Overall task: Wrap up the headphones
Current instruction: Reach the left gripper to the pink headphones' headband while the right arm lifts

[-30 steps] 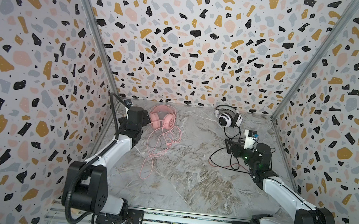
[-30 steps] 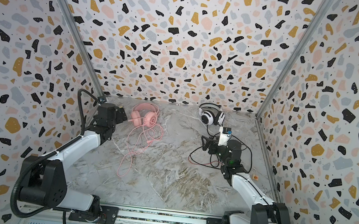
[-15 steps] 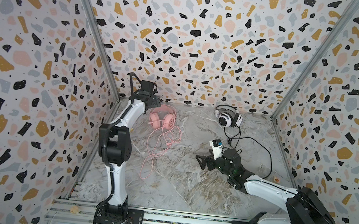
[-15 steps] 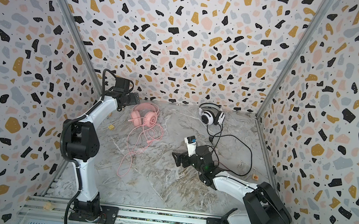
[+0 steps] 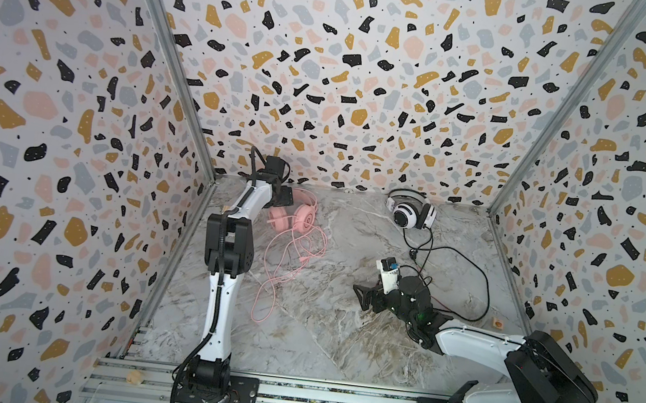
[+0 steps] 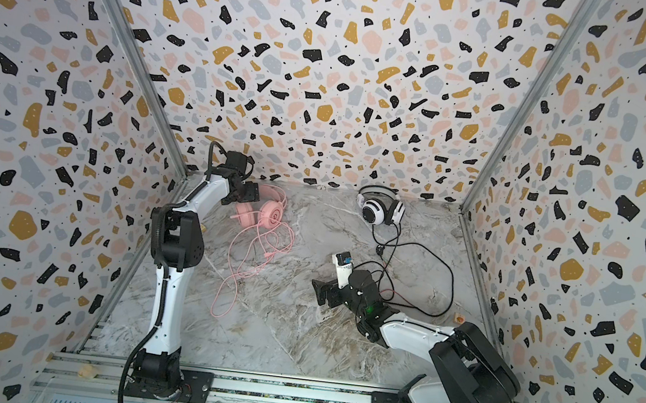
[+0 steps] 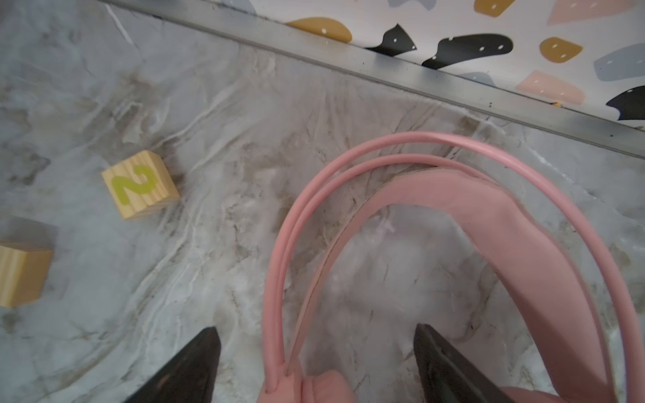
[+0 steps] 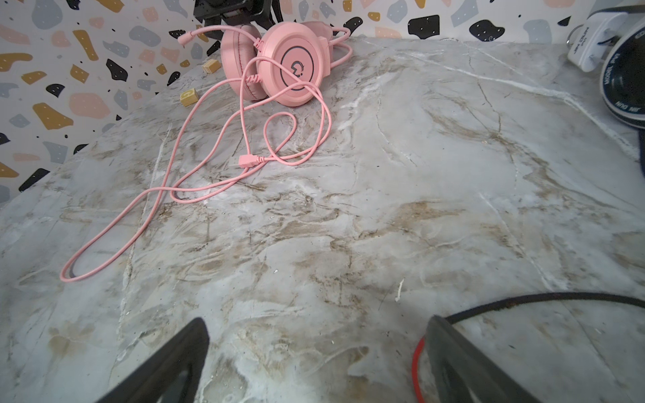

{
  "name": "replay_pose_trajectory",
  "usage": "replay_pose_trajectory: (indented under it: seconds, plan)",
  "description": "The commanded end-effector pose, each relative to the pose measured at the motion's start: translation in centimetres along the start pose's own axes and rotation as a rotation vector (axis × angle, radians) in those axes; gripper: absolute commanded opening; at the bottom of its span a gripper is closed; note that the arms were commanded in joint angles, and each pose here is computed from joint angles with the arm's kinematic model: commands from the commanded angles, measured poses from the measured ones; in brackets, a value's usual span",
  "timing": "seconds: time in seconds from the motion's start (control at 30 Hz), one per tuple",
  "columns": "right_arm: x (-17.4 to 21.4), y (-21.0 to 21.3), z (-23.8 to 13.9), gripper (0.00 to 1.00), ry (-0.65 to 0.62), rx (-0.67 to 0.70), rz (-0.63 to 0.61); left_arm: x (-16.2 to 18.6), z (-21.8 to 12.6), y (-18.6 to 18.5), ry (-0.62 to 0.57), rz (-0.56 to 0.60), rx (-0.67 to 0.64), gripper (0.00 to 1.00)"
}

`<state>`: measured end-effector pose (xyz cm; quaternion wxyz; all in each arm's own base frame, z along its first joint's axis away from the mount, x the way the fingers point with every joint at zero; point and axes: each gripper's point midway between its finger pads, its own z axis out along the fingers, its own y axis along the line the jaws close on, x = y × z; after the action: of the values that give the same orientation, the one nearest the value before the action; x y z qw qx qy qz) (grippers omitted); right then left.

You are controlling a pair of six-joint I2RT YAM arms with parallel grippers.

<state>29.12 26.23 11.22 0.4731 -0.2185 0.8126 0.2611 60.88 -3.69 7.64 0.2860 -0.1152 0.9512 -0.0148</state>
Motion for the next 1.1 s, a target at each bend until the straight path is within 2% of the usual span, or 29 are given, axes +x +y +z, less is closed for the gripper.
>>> replay_pose_trajectory:
  seconds: [0.0,0.13,0.23,0.43,0.67,0.77,0.87,0.93,1.03,1.07]
  plan:
    - [-1.7,0.1,0.2,0.98,-0.048,0.01,0.012,1.5,1.5,-1.1,0.049,-0.052,0.085,0.87]
    - [-1.7,-0.1,0.4,0.98,-0.046,0.019,0.012,2.4,1.9,-1.8,0.064,-0.071,0.136,0.67]
    - [-1.9,-0.2,0.5,0.98,-0.05,0.022,0.01,2.0,0.9,-2.1,0.053,-0.064,0.153,0.57]
    - [-1.9,-0.3,0.8,0.98,-0.049,0.033,0.008,1.2,-1.4,-0.6,0.012,-0.02,0.075,0.6]
    - [-2.2,-0.3,0.3,0.98,-0.06,0.034,0.004,3.7,-0.9,1.3,0.13,0.065,-0.021,0.63]
    - [-2.3,-0.4,0.1,0.98,-0.07,0.038,0.002,4.3,-1.4,1.7,0.129,0.078,-0.03,0.6]
    - [-2.2,-0.5,0.3,0.98,-0.064,0.042,0.002,3.9,-2.6,1.7,0.1,0.064,-0.026,0.52]
    - [-2.2,-0.4,0.4,0.98,-0.06,0.039,0.0,3.8,-3.3,1.1,0.081,0.041,0.014,0.4]
    - [-2.1,-0.5,0.4,0.98,-0.061,0.041,0.0,3.8,-4.3,0.6,0.039,-0.003,0.06,0.32]
    - [-2.1,-0.4,0.4,0.99,-0.059,0.04,0.002,3.8,-4.7,0.5,0.026,-0.014,0.071,0.26]
